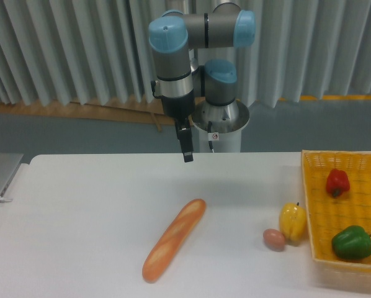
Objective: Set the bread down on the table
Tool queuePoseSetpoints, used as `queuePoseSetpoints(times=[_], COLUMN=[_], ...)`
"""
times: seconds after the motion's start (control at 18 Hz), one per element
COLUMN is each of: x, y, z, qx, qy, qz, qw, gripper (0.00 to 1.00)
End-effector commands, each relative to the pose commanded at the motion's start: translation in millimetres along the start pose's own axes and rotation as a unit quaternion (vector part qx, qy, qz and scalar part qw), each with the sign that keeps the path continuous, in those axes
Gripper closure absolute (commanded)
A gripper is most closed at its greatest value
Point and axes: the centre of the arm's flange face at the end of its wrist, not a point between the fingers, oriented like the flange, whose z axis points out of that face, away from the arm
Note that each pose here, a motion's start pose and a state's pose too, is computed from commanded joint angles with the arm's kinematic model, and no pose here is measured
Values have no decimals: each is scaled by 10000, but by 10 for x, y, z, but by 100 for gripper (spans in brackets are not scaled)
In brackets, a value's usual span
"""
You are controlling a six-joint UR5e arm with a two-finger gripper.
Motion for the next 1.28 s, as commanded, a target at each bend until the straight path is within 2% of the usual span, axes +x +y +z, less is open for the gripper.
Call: queuePoseSetpoints(times=[1.28], x=[61], y=[-106], z=[47], qx=[251], qy=[87], qz=[-18], qw=[9996], gripper=[0])
